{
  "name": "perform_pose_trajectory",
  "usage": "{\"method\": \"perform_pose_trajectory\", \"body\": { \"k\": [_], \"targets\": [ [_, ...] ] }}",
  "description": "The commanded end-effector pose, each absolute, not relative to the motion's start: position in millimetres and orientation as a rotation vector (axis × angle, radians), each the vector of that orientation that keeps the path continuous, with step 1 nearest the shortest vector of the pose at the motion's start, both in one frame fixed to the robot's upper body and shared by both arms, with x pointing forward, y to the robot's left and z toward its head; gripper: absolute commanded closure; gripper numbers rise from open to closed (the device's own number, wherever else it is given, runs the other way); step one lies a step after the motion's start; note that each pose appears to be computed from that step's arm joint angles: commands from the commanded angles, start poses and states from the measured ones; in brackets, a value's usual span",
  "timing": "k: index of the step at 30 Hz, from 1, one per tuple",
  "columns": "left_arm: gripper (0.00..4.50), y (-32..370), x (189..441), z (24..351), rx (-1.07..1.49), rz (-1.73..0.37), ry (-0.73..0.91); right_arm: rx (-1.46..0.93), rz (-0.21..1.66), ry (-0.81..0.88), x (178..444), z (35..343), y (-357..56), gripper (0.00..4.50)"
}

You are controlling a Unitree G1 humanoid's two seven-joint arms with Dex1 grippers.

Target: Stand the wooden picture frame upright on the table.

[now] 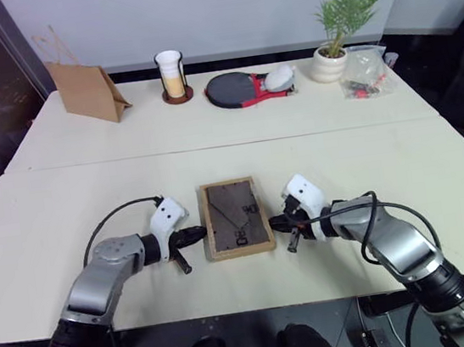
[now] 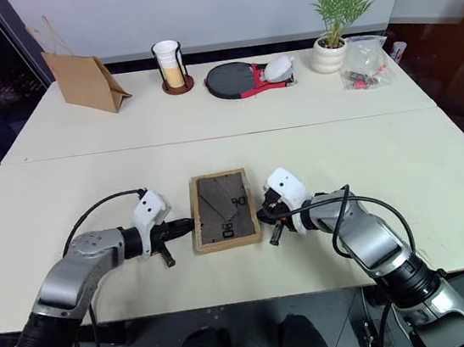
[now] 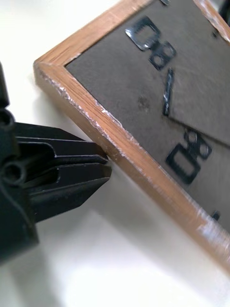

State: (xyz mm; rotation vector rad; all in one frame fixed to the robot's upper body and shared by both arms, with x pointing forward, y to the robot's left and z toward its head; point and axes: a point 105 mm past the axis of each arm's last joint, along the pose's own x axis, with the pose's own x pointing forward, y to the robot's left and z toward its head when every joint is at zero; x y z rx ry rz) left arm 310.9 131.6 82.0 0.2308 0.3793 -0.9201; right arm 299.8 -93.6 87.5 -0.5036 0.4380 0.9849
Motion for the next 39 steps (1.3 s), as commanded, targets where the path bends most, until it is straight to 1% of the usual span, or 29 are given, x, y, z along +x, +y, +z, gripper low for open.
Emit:
{"method": "perform_pose_trajectory", "body": {
  "k": [1, 4, 8, 12, 14, 16, 17, 18, 20, 22, 23, 25, 30, 33, 39],
  "targets": [
    [4.50, 134, 316, 86, 0.241, -0.898, 0.356, -0.499, 1.072, 0.377, 291, 101, -76, 4.48],
    [4.50, 138, 316, 86, 0.238, -0.892, 0.359, -0.522, 1.052, 0.378, 295, 99, -80, 4.48],
    [4.50, 146, 304, 81, 0.253, -0.934, 0.417, -0.578, 1.007, 0.374, 304, 100, -92, 4.48],
    [4.50, 171, 291, 82, 0.301, -0.960, 0.490, -0.640, 0.968, 0.365, 312, 108, -109, 4.48],
    [3.95, 185, 289, 88, 0.301, -0.960, 0.520, -0.662, 0.957, 0.352, 315, 114, -117, 4.50],
    [3.22, 192, 290, 96, 0.262, -0.958, 0.534, -0.676, 0.954, 0.342, 316, 119, -121, 4.50],
    [2.65, 191, 291, 102, 0.199, -0.969, 0.537, -0.688, 0.961, 0.333, 315, 121, -122, 4.50],
    [2.23, 189, 292, 108, 0.121, -0.980, 0.539, -0.703, 0.967, 0.317, 315, 123, -122, 4.50],
    [1.15, 180, 292, 120, -0.072, -1.012, 0.553, -0.720, 0.977, 0.300, 314, 124, -121, 4.50],
    [0.15, 171, 287, 123, -0.208, -1.054, 0.608, -0.739, 1.002, 0.300, 310, 123, -119, 4.50],
    [0.03, 168, 284, 121, -0.261, -1.063, 0.647, -0.745, 1.011, 0.301, 308, 122, -118, 4.50],
    [0.03, 162, 280, 120, -0.346, -1.073, 0.701, -0.748, 1.023, 0.305, 306, 119, -115, 4.50],
    [0.03, 155, 289, 105, -0.462, -0.975, 0.809, -0.752, 1.051, 0.325, 303, 107, -105, 4.50],
    [0.03, 153, 296, 95, -0.460, -0.920, 0.829, -0.742, 1.067, 0.333, 303, 102, -97, 4.50],
    [0.03, 139, 294, 82, -0.493, -0.919, 0.863, -0.719, 1.132, 0.329, 300, 98, -76, 4.50]
  ]
}}
